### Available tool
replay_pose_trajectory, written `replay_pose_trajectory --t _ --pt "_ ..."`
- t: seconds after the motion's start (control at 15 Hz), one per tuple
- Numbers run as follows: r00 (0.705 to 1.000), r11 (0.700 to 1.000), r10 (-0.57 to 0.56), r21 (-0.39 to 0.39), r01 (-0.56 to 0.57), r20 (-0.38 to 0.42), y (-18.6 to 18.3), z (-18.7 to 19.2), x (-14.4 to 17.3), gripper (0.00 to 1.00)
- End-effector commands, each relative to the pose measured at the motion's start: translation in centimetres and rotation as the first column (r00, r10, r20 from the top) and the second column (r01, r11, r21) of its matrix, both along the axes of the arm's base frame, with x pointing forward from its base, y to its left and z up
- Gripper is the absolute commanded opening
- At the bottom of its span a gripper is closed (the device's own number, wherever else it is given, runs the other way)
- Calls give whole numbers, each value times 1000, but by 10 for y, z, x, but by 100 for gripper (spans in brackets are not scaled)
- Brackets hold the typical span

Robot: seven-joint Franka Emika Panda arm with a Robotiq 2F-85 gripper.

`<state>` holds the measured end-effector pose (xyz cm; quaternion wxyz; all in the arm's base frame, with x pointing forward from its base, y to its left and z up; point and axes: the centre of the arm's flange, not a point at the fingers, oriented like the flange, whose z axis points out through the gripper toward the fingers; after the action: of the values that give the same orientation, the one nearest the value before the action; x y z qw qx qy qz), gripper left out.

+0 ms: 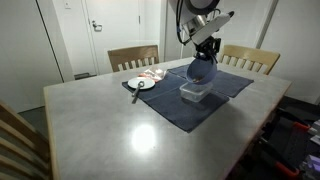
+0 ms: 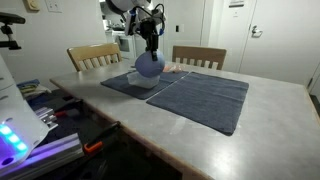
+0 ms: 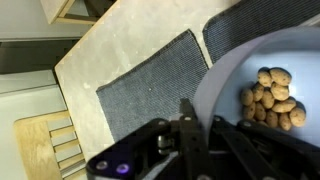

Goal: Pour the contents from the blue bowl into the clear bowl then place the blue bowl on the table

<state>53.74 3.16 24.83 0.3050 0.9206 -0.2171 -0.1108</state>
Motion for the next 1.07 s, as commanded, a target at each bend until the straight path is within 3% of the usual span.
replay_pose_trajectory --t 0.0,1.0 --pt "1000 999 -1 -45 0 -26 9 -2 7 2" --pt "998 973 -25 -231 9 -65 52 5 -12 2"
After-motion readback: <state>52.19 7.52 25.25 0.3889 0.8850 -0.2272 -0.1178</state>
